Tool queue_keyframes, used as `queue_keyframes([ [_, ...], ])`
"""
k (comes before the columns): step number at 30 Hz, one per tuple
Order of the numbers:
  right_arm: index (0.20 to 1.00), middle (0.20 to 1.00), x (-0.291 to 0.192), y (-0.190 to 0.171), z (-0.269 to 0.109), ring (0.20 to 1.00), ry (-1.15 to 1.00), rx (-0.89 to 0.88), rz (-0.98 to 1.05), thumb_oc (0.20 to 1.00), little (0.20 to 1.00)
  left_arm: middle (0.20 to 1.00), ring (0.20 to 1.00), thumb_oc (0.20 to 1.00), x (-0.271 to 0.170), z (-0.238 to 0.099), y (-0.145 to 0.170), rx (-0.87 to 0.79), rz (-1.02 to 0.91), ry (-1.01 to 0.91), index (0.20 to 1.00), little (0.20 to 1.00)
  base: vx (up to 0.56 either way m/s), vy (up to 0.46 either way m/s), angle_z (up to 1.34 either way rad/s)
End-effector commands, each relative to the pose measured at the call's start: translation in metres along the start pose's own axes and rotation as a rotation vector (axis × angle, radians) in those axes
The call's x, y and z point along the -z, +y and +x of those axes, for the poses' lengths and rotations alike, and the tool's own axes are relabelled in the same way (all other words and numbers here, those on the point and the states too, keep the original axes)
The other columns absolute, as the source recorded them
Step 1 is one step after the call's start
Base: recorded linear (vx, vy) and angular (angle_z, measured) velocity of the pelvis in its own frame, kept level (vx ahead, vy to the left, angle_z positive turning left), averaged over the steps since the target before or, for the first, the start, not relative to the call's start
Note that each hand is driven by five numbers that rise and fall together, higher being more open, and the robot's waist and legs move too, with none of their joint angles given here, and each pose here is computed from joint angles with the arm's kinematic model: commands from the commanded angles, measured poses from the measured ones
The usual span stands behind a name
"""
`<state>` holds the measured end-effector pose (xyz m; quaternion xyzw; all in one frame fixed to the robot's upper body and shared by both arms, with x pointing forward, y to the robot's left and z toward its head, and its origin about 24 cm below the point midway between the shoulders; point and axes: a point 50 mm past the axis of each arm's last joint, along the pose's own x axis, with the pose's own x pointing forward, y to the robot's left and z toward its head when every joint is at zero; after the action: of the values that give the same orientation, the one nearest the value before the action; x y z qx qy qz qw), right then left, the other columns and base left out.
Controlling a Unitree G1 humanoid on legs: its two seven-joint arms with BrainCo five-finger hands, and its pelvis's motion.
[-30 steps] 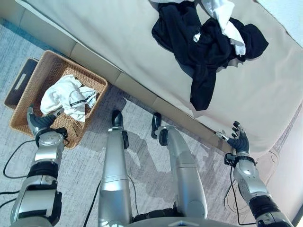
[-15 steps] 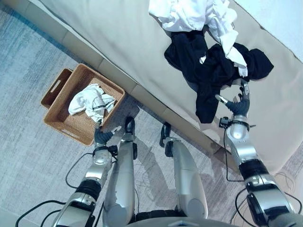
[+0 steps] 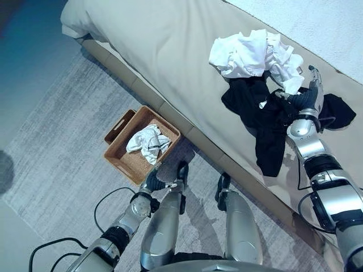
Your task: Pick up clothes into the bucket
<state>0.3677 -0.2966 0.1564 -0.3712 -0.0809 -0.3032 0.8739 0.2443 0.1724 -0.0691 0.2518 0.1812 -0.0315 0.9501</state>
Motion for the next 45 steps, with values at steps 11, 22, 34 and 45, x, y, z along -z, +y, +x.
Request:
queue_keyframes([
  [11, 1.0, 1.0, -0.03, -0.041, 0.035, 1.0, -0.221, 0.031, -0.51, 1.0, 1.0, 1.0, 1.0, 1.0, 0.048, -0.029, 0.003, -0.076, -0.076, 0.172, 1.0, 1.0, 0.04, -0.043, 0.12],
  [22, 1.0, 1.0, -0.041, -0.031, 0.048, 1.0, -0.277, -0.106, -1.114, 1.0, 1.0, 1.0, 1.0, 1.0, 0.019, -0.013, -0.02, 0.048, 0.004, 0.067, 1.0, 1.0, 0.0, -0.028, 0.04],
  [34, 1.0, 1.0, -0.031, -0.022, 0.043, 1.0, -0.222, -0.113, -1.11, 1.0, 1.0, 1.0, 1.0, 1.0, -0.002, -0.001, -0.017, 0.02, -0.041, 0.011, 1.0, 1.0, 0.0, -0.008, 0.03],
  [45, 1.0, 1.0, -0.042, -0.012, 0.041, 1.0, -0.283, -0.092, -1.089, 1.0, 1.0, 1.0, 1.0, 1.0, -0.007, 0.001, -0.019, 0.012, -0.05, -0.006, 1.0, 1.0, 0.0, 0.0, 0.0],
])
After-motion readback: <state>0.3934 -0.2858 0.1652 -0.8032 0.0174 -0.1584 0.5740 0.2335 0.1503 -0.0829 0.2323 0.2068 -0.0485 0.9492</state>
